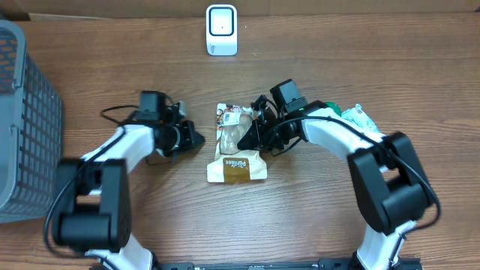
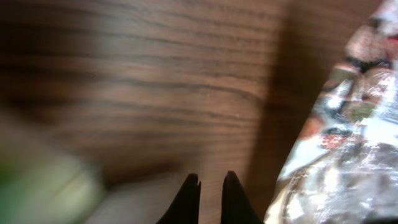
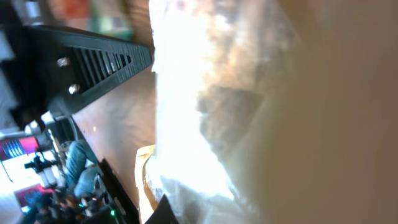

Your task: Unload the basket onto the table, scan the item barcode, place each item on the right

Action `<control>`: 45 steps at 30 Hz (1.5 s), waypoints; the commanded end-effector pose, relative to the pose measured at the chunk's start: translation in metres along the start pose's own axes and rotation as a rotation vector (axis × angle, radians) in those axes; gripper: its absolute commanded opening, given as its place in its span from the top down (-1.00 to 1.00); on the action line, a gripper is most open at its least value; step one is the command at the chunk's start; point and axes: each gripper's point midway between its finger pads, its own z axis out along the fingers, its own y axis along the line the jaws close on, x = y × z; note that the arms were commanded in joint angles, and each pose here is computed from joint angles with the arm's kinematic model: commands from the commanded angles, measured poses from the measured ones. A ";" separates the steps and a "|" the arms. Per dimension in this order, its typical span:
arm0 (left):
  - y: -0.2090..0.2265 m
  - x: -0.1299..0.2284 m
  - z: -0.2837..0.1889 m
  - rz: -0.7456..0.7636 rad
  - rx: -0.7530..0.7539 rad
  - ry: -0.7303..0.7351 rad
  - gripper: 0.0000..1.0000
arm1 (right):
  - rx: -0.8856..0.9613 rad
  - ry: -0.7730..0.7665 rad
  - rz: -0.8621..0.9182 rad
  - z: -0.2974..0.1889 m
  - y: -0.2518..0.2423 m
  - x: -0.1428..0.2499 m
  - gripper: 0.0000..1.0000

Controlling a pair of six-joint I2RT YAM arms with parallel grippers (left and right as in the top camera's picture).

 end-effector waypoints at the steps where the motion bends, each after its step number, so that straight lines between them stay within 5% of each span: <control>1: -0.035 -0.037 -0.071 0.139 0.050 -0.163 0.92 | -0.067 -0.066 -0.221 -0.032 0.041 -0.004 0.92; 10: -0.008 -0.041 -0.189 0.166 -0.249 -0.334 0.85 | -0.228 -0.038 -0.453 -0.054 0.083 0.018 0.92; 13: 0.011 -0.041 -0.217 0.127 -0.374 -0.387 -0.03 | -0.241 -0.047 -0.498 -0.067 0.096 0.023 0.92; 15: 0.023 -0.040 -0.232 0.097 -0.433 -0.423 -1.00 | -0.237 -0.053 -0.531 -0.079 0.107 0.027 0.92; 32: 0.038 -0.041 -0.248 0.015 -0.454 -0.465 -0.99 | -0.218 -0.098 -0.704 -0.132 0.157 0.041 0.92; 39: 0.038 -0.041 -0.248 0.015 -0.454 -0.465 -0.99 | 0.002 -0.216 -0.524 -0.135 0.133 0.003 0.93; 45: 0.038 -0.041 -0.248 0.014 -0.454 -0.465 -0.99 | 0.266 -0.389 -0.507 -0.187 0.145 -0.049 0.93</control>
